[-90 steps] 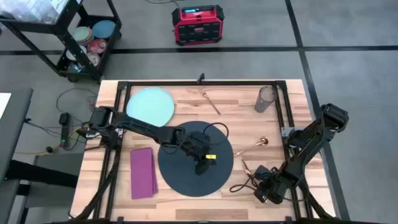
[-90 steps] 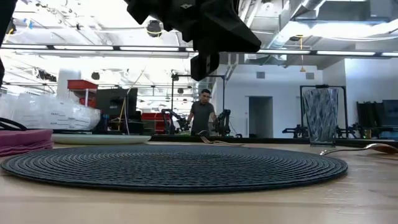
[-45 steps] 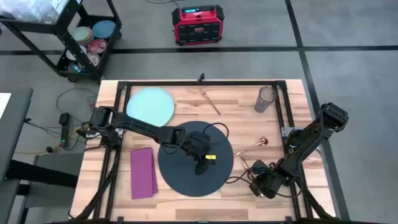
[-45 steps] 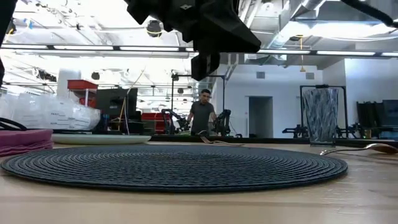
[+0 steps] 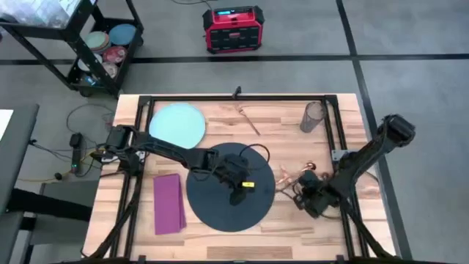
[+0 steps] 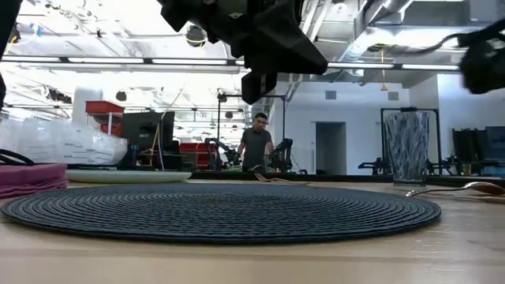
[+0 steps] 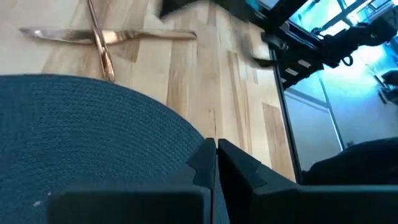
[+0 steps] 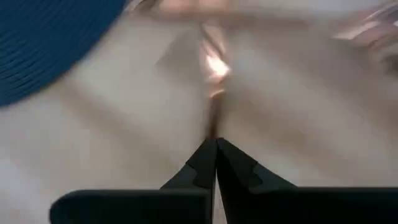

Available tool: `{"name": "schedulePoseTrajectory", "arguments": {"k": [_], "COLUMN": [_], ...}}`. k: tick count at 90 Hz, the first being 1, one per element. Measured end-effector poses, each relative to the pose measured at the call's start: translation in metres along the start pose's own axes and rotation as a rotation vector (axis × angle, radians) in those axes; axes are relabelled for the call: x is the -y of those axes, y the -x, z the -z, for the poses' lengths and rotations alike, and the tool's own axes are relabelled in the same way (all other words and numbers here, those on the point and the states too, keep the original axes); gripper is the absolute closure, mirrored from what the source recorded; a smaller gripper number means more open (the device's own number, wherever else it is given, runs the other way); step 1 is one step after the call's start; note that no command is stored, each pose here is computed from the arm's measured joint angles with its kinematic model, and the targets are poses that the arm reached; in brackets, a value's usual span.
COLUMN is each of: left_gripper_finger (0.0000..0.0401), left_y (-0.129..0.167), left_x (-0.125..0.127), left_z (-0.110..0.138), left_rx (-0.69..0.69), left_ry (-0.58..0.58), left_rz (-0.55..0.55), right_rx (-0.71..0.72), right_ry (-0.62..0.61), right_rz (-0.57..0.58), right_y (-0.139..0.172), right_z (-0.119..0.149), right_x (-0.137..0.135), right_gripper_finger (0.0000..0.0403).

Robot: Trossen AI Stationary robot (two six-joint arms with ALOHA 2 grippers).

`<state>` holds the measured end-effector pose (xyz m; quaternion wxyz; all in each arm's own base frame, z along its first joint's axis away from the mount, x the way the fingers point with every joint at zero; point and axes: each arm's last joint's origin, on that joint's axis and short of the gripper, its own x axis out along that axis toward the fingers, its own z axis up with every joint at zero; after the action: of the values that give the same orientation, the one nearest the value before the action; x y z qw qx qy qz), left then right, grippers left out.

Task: Set table place
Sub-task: Move the brown table knife to the right of the blue table mat, then move the brown spoon to the top right of the blue table mat

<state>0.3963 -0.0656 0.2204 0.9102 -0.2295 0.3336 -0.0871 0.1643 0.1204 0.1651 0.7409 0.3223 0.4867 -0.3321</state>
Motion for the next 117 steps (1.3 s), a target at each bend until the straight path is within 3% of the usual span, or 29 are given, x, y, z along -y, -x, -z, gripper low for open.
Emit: {"name": "schedulePoseTrajectory", "arguments": {"k": [19,36,60,73,95,117], "left_gripper_finger": [0.0401,0.0401,0.0401,0.0401,0.0401,0.0401], "left_y": [0.0,0.004,0.013,0.015,0.017,0.018], "left_x": [-0.004,-0.017,-0.034,-0.038,-0.045,-0.047], "left_z": [0.003,0.015,0.03,0.028,0.026,0.025], "left_rx": [-0.034,-0.2,-0.409,-0.416,-0.418,-0.422], "left_ry": [-0.063,-0.088,-0.177,-0.213,-0.234,-0.241], "left_rz": [-0.021,-0.085,-0.141,-0.141,-0.147,-0.15], "right_rx": [0.001,-0.062,-0.119,-0.138,-0.167,-0.182], "right_ry": [-0.043,-0.062,-0.089,-0.094,-0.13,-0.161], "right_rz": [0.054,0.023,0.045,0.09,0.048,0.019], "right_y": [-0.017,-0.031,-0.035,-0.034,-0.047,-0.055], "right_z": [-0.045,-0.068,-0.07,-0.068,-0.063,-0.081], "right_x": [0.006,0.013,0.02,0.024,0.031,0.041], "right_gripper_finger": [0.0403,0.0403,0.0403,0.0403,0.0403,0.0403]}}
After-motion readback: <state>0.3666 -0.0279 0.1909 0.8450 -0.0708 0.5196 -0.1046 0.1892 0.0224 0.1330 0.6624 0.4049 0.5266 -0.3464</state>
